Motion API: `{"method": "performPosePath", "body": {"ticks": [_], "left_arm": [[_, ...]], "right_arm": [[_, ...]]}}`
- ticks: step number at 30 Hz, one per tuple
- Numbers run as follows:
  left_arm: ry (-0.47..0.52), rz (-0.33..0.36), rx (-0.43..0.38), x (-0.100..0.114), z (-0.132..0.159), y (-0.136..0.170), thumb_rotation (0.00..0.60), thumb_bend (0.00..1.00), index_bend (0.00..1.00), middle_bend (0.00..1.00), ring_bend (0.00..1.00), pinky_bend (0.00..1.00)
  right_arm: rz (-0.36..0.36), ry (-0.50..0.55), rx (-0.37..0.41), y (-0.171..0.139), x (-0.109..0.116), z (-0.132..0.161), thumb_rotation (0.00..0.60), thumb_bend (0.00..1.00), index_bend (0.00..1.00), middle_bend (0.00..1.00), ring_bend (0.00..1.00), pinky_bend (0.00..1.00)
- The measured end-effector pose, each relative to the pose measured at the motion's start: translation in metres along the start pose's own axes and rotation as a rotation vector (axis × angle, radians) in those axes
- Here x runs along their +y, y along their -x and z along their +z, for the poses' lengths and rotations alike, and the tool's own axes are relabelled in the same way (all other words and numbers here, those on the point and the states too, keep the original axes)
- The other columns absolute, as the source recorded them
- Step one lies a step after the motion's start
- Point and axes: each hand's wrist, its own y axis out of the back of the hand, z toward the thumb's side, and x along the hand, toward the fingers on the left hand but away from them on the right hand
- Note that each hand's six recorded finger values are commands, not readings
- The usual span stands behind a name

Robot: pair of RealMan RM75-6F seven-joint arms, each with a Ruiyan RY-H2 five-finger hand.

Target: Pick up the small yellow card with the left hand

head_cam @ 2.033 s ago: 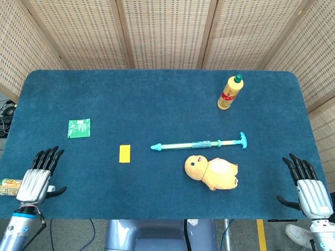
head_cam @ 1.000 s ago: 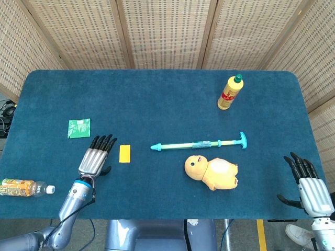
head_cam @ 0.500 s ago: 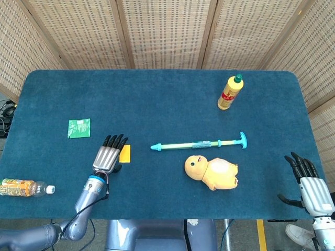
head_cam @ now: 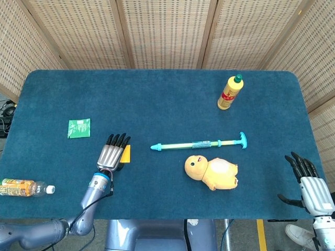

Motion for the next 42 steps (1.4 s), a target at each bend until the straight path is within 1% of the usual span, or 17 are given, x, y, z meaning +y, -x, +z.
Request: {"method": "performPosePath", "body": {"ticks": [1,2,6,9,18,27,30,32,34,36,38,39,42], "left_arm": [[-0.006,-0.002,-0.001,-0.001,0.002,-0.001,0.6,0.31,0.0,0.0,0.0,0.0],[-0.01,-0.003,-0.001,-0.002,0.002,-0.002,0.6,0.34,0.0,0.0,0.0,0.0],[-0.027,-0.005,0.005,-0.005,0.004,-0.003,0.6,0.59,0.0,0.0,0.0,0.0],[-0.027,0.0,0.006,-0.006,0.004,-0.003,0.6,0.63,0.0,0.0,0.0,0.0],[0.004,0.02,0.001,-0.003,-0.001,0.0,0.6,0.62,0.0,0.0,0.0,0.0],[0.05,0.027,-0.026,0.006,-0.001,0.008,0.6,0.62,0.0,0.0,0.0,0.0],[0.059,0.026,-0.043,0.008,0.001,0.013,0.6,0.6,0.0,0.0,0.0,0.0],[0.056,0.028,-0.059,0.009,0.001,0.018,0.6,0.56,0.0,0.0,0.0,0.0],[0.045,0.037,-0.069,0.01,0.0,0.023,0.6,0.51,0.03,0.0,0.0,0.0],[0.037,0.045,-0.07,0.01,-0.001,0.026,0.6,0.45,0.12,0.0,0.0,0.0],[0.031,0.049,-0.065,0.009,-0.004,0.027,0.6,0.42,0.19,0.0,0.0,0.0],[0.028,0.05,-0.062,0.009,-0.005,0.027,0.6,0.41,0.22,0.0,0.0,0.0],[0.027,0.051,-0.05,0.006,-0.009,0.025,0.6,0.41,0.25,0.0,0.0,0.0]], "right_arm": [[-0.001,0.002,-0.001,0.0,0.0,0.0,0.6,0.0,0.0,0.0,0.0,0.0],[-0.001,0.004,-0.001,0.0,0.001,-0.001,0.6,0.0,0.0,0.0,0.0,0.0],[-0.004,0.008,0.001,0.0,0.002,-0.001,0.6,0.0,0.0,0.0,0.0,0.0],[-0.004,0.006,0.004,-0.001,0.002,-0.001,0.6,0.0,0.0,0.0,0.0,0.0],[0.001,-0.004,0.008,-0.001,0.0,0.002,0.6,0.0,0.0,0.0,0.0,0.0],[-0.004,-0.001,0.005,-0.001,0.001,0.001,0.6,0.0,0.0,0.0,0.0,0.0],[-0.004,-0.001,0.007,-0.001,0.001,0.002,0.6,0.0,0.0,0.0,0.0,0.0],[-0.004,-0.002,0.007,-0.001,0.001,0.002,0.6,0.0,0.0,0.0,0.0,0.0],[-0.004,-0.003,0.008,-0.001,0.001,0.002,0.6,0.0,0.0,0.0,0.0,0.0],[-0.004,-0.004,0.01,-0.002,0.001,0.003,0.6,0.0,0.0,0.0,0.0,0.0],[-0.005,-0.005,0.011,-0.002,0.001,0.003,0.6,0.0,0.0,0.0,0.0,0.0],[-0.005,-0.006,0.012,-0.002,0.001,0.004,0.6,0.0,0.0,0.0,0.0,0.0],[-0.006,-0.006,0.01,-0.002,0.0,0.003,0.6,0.0,0.0,0.0,0.0,0.0]]}}
